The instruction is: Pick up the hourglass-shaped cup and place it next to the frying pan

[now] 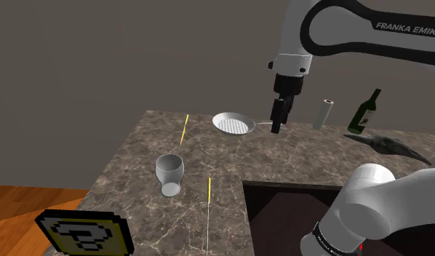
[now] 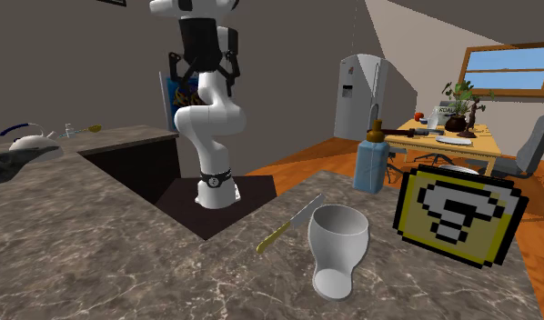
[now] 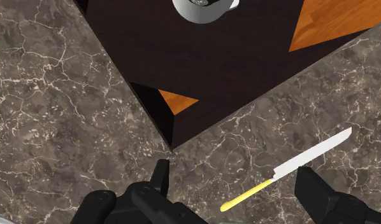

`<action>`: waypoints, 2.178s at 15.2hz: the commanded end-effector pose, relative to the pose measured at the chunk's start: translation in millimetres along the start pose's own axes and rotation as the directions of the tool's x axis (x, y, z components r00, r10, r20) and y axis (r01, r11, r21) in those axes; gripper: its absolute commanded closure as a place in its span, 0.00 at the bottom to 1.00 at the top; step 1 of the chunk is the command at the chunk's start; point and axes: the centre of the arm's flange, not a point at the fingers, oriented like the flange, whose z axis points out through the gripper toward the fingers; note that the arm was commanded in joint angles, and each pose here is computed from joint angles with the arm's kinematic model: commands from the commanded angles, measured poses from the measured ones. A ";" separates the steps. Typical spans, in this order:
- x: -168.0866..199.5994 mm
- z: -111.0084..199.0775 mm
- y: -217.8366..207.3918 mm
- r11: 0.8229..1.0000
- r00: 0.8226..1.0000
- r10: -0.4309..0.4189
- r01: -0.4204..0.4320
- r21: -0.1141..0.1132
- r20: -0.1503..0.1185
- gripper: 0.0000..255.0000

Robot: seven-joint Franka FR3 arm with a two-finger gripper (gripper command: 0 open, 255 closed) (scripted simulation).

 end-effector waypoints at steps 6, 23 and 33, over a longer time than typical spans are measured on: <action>52.3 27.7 -28.7 0.999 1.000 -0.010 0.009 -0.032 -0.018 0.00; 231.6 121.5 -123.4 0.989 0.996 -0.047 0.036 -0.141 -0.075 0.00; 301.9 172.3 -155.3 0.982 0.993 -0.063 0.044 -0.183 -0.096 0.00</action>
